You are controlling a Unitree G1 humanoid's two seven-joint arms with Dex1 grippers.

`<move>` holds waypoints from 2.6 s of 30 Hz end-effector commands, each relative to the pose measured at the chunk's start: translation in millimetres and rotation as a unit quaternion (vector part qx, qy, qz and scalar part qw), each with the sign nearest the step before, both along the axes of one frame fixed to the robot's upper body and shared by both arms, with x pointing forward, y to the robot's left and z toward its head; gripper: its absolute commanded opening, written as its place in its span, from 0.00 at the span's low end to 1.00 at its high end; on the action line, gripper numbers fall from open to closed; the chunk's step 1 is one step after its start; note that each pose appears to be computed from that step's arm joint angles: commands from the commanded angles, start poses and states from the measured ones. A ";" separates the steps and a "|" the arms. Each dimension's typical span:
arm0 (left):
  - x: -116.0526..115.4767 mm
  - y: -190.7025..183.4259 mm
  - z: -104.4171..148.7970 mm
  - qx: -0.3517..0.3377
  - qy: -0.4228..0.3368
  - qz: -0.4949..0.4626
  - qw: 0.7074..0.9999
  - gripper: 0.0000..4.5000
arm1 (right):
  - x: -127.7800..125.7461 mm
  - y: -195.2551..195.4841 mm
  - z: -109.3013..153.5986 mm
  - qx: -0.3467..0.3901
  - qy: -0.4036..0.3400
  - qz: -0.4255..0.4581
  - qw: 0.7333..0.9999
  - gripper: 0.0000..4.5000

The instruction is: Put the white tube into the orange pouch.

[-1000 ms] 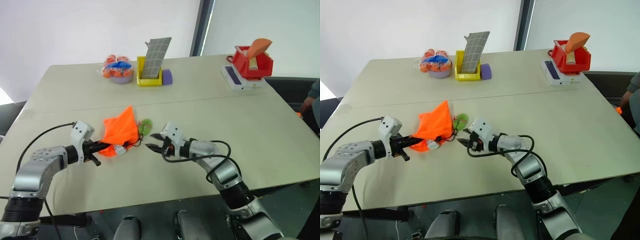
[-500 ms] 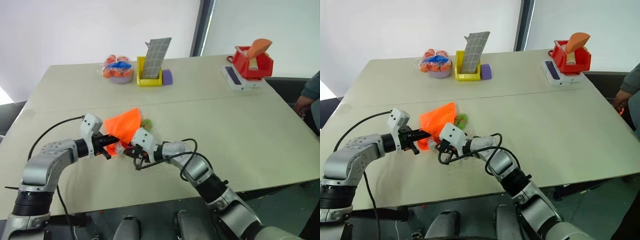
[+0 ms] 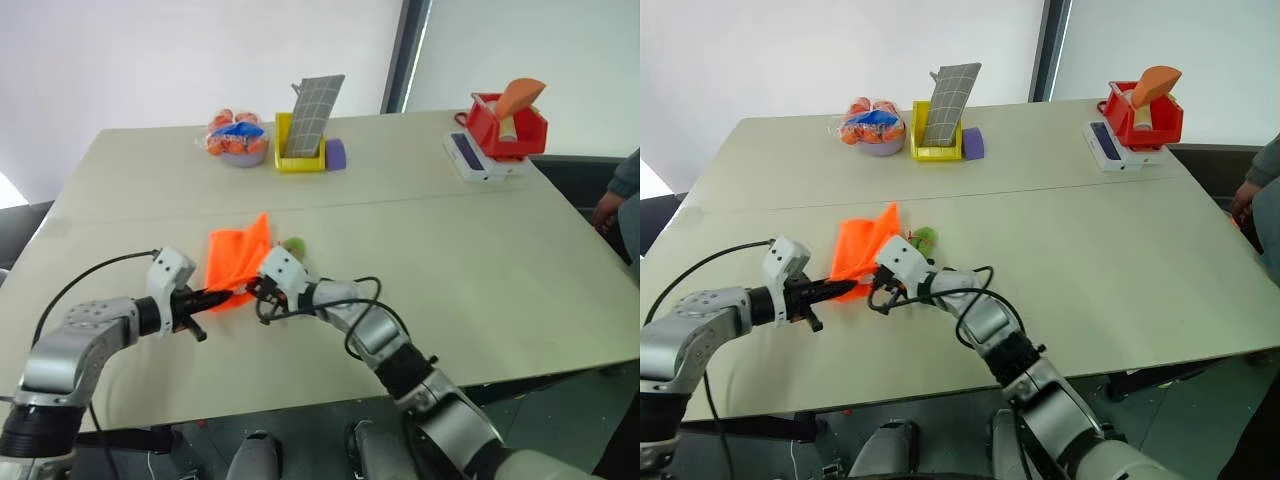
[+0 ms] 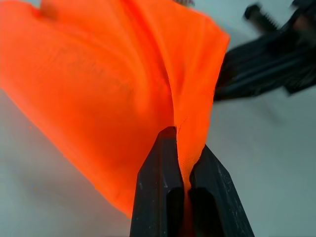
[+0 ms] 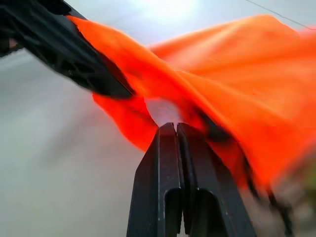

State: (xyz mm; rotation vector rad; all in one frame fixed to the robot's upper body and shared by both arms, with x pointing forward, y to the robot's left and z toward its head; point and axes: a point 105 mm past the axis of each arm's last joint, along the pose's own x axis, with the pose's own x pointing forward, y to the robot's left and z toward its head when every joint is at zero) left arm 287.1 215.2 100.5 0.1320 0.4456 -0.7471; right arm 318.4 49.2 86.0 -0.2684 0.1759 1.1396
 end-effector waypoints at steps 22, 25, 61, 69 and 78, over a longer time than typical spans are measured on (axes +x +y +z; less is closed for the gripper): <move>9.7 1.9 42.0 -0.046 -0.134 -0.032 0.989 0.55 | 81.5 -59.8 32.3 0.058 0.034 -0.223 0.972 0.78; 6.0 8.1 41.0 -0.036 -0.139 -0.031 0.989 0.55 | 86.4 -51.6 27.1 0.060 0.048 -0.226 0.971 0.78; 12.8 -61.3 62.1 -0.109 -0.118 -0.156 0.975 0.99 | 10.9 -159.6 69.9 0.194 -0.004 -0.254 0.947 0.00; 28.2 -49.5 55.1 -0.071 -0.119 -0.168 0.976 0.99 | 18.1 -163.6 89.3 0.228 -0.015 -0.266 0.937 0.00; 34.4 -45.9 50.6 -0.049 -0.123 -0.182 0.974 0.99 | 18.8 -147.0 96.9 0.242 -0.014 -0.242 0.940 0.00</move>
